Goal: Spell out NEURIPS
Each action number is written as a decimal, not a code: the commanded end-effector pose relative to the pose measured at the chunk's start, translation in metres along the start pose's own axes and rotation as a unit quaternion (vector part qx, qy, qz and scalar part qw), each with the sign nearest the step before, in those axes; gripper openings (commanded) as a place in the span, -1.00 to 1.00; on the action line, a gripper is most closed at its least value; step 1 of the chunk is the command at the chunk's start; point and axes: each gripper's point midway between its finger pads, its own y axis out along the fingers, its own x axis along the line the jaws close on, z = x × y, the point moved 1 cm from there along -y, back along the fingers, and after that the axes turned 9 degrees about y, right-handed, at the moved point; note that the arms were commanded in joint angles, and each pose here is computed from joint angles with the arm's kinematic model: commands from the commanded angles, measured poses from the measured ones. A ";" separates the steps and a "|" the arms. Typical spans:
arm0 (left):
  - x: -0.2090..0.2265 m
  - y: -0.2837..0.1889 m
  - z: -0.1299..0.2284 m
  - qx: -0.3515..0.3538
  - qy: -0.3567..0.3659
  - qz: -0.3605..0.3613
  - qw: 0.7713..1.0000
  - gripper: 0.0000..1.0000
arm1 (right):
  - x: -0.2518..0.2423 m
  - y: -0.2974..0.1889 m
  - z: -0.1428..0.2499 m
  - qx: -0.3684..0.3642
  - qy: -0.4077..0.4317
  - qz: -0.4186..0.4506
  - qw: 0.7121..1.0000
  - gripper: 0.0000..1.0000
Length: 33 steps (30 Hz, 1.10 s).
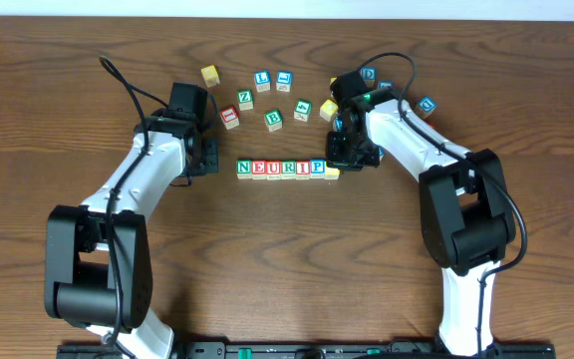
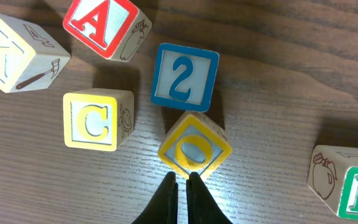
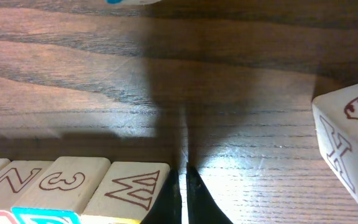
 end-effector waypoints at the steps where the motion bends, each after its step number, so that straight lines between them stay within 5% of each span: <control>1: 0.005 -0.021 -0.019 -0.032 0.004 -0.009 0.999 -0.85 | 0.003 -0.019 -0.013 -0.022 -0.016 -0.013 1.000 -0.98; 17: 0.045 -0.156 -0.043 -0.172 -0.043 -0.017 0.984 -0.82 | 0.001 -0.135 -0.040 -0.125 -0.047 -0.039 0.990 -0.94; 24: 0.069 -0.231 -0.031 -0.270 -0.075 -0.027 0.959 -0.10 | -0.007 -0.209 -0.028 -0.201 -0.049 -0.054 0.977 -0.76; 28: 0.071 -0.258 -0.023 -0.306 -0.079 -0.027 0.948 0.01 | -0.010 -0.248 -0.017 -0.241 -0.052 -0.073 0.966 -0.61; 31: 0.071 -0.265 -0.014 -0.309 -0.079 -0.027 0.948 0.60 | -0.012 -0.273 -0.007 -0.266 -0.053 -0.086 0.959 -0.31; 32: 0.071 -0.265 -0.012 -0.305 -0.079 -0.027 0.949 0.95 | -0.013 -0.279 -0.004 -0.273 -0.053 -0.087 0.956 -0.21; 33: 0.071 -0.264 -0.010 -0.301 -0.079 -0.027 0.950 0.95 | -0.014 -0.283 -0.002 -0.278 -0.053 -0.088 0.955 -0.10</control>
